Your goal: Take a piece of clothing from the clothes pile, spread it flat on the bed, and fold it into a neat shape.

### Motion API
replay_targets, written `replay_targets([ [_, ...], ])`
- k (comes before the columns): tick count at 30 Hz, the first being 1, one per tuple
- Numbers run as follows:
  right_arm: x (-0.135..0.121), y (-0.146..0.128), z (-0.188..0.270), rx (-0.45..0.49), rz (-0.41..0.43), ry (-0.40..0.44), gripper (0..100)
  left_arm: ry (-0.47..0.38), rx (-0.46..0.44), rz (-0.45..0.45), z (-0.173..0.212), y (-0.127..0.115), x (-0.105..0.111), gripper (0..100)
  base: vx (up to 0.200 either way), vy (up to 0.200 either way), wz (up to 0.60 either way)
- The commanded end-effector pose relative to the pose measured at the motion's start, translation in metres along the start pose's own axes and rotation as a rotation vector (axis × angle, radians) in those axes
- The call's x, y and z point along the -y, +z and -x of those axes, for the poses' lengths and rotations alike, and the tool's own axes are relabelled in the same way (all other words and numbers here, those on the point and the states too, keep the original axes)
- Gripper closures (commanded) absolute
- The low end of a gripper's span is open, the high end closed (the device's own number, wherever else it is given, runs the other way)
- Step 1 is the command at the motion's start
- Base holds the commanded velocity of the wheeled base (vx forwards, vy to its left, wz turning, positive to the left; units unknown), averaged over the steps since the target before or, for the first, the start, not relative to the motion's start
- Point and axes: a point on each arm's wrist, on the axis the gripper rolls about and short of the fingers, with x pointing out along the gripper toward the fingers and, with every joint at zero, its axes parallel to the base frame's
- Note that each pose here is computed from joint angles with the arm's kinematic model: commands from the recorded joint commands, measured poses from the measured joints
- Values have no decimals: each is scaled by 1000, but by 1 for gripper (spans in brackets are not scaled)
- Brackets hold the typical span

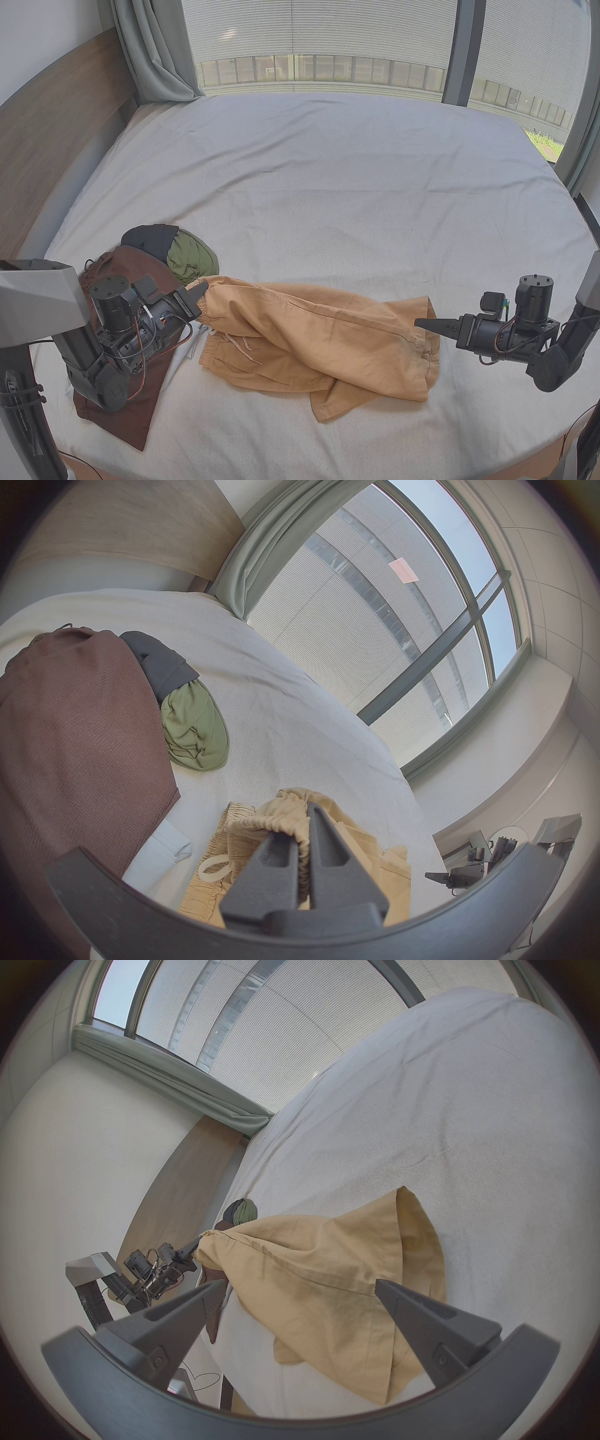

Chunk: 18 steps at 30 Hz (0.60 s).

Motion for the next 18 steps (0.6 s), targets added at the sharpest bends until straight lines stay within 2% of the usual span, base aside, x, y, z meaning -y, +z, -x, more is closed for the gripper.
replay_targets([
  [1,17,-14,-15,-44,-45,-24,0,0,2,0,0,0,0,100,0,0,0],
  [18,37,-24,-31,-52,-59,-39,0,-2,5,-1,1,1,1,100,0,0,0],
])
